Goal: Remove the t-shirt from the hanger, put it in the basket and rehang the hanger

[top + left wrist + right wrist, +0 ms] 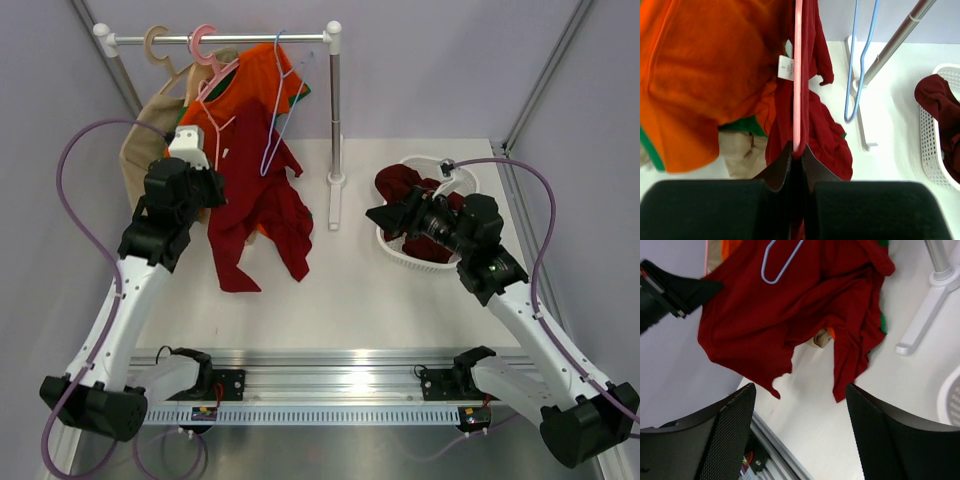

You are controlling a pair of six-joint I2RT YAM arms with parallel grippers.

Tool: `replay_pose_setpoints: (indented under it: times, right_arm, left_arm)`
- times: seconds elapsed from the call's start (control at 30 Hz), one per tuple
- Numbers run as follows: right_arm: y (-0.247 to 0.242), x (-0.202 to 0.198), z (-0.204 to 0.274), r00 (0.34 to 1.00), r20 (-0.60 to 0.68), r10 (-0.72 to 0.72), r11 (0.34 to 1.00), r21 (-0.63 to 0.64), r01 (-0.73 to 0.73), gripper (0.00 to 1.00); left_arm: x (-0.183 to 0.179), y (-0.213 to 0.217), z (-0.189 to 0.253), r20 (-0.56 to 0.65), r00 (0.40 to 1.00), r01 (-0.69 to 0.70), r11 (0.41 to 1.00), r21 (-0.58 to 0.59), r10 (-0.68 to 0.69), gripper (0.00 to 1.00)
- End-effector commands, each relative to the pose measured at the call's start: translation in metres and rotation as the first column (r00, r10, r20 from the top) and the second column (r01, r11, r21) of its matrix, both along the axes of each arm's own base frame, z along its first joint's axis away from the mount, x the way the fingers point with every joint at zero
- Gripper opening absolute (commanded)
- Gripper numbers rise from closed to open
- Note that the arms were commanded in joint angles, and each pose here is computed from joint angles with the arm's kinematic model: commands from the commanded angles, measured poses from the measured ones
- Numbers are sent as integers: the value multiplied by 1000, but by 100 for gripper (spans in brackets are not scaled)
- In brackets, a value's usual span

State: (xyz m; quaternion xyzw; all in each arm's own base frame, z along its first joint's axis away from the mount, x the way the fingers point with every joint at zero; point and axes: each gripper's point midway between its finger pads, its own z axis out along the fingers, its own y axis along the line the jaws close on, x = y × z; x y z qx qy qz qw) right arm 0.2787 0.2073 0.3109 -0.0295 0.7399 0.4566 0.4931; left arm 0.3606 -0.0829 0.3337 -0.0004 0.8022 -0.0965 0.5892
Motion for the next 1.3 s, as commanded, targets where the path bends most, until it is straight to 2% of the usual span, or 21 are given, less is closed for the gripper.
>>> replay_pose_setpoints:
  times: [0.0, 0.03, 0.1, 0.17, 0.2, 0.23, 0.27, 0.3, 0.43, 0.63, 0.8, 1.0, 1.1, 1.27]
  right_arm:
    - [16, -10, 47, 997, 80, 16, 996, 86, -23, 76]
    - [21, -12, 51, 996, 85, 25, 994, 100, -33, 74]
    - [30, -12, 66, 996, 94, 0, 988, 156, -14, 72]
    - [50, -22, 75, 996, 89, 28, 978, 203, -46, 73]
    - [54, -20, 84, 995, 104, -2, 972, 234, -23, 72]
    - [70, -28, 85, 994, 102, 30, 968, 243, -54, 72]
    - [78, -32, 96, 993, 117, 34, 962, 264, -64, 72]
    - [82, -29, 104, 992, 128, 5, 959, 281, -41, 72]
    - [136, -39, 114, 991, 115, 65, 948, 302, -97, 74]
    - [201, -45, 95, 988, 77, 137, 958, 242, -152, 77]
    - [235, -59, 88, 981, 63, 185, 958, 212, -194, 77]
    - [251, -69, 75, 974, 37, 226, 954, 193, -228, 73]
    - [253, -74, 64, 972, 26, 235, 955, 178, -236, 65]
    - [262, -81, 51, 960, -12, 280, 947, 165, -274, 64]
  left_arm:
    - [-30, 8, 3, 32, 999, -33, 997, -67, 36, 0]
    - [-45, 9, 7, 50, 998, -24, 996, -90, 28, 0]
    - [-63, 4, -21, -15, 1000, 14, 995, -94, -16, 0]
    - [-87, -2, -21, 3, 997, 74, 989, -127, -74, 0]
    - [-97, -4, -37, -33, 995, 91, 987, -129, -96, 0]
    - [-105, -6, -41, -38, 993, 105, 984, -141, -112, 0]
    - [-121, -10, -37, -6, 988, 151, 975, -162, -154, 0]
    - [-129, -13, -52, -36, 984, 166, 971, -171, -175, 0]
    - [-165, -22, -62, -9, 968, 239, 941, -241, -249, 0]
    - [-192, -24, -52, 49, 956, 293, 918, -266, -291, 0]
    - [-207, -28, -52, 49, 942, 331, 899, -287, -331, 0]
    - [-217, -33, -43, 80, 929, 368, 877, -309, -361, 0]
    - [-220, -33, -33, 106, 927, 374, 872, -316, -360, 0]
    - [-222, -37, -24, 123, 918, 396, 855, -334, -377, 0]
